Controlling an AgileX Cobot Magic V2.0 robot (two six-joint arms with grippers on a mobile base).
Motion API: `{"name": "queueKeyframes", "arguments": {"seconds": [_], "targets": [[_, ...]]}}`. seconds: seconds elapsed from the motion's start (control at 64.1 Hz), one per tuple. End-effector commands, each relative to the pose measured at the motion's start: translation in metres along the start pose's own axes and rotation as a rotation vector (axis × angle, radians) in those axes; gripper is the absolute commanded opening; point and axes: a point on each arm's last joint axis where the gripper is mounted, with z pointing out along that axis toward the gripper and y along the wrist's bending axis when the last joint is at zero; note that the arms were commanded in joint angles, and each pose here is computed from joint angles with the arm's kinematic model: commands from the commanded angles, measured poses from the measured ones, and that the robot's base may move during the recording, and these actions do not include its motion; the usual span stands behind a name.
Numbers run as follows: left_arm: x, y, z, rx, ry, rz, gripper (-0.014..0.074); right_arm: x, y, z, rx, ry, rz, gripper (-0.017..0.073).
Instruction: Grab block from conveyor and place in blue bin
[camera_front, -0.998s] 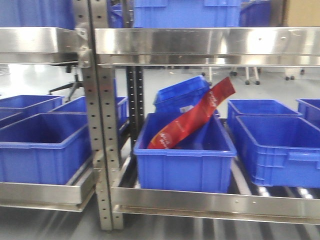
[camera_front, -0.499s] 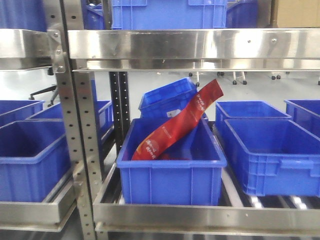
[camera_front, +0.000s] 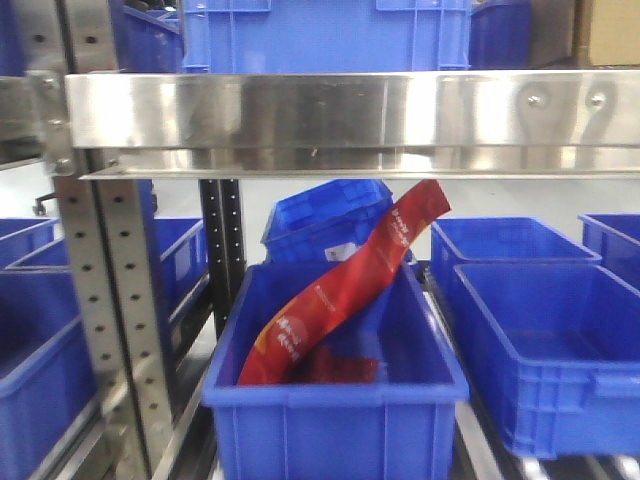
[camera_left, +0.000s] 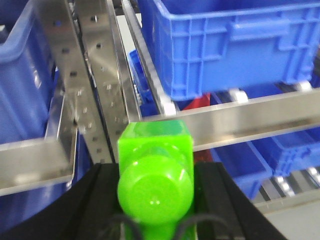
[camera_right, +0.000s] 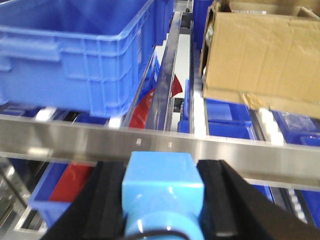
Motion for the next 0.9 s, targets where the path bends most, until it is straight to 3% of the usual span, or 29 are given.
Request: {"name": "queueKeyframes", "arguments": {"seconds": [0.0,0.889], "targets": [[-0.0018,-0.0015,-0.0016,0.01,-0.022,-0.006,-0.0111,-0.0034,-0.0002,-0.0019,0.002,-0.03,-0.014,-0.0162],[-0.0018,-0.0015,-0.0016,0.01,-0.022,-0.006,-0.0111,-0.0034,-0.0002,-0.0019,0.002,-0.03,-0.014,-0.0162]]}}
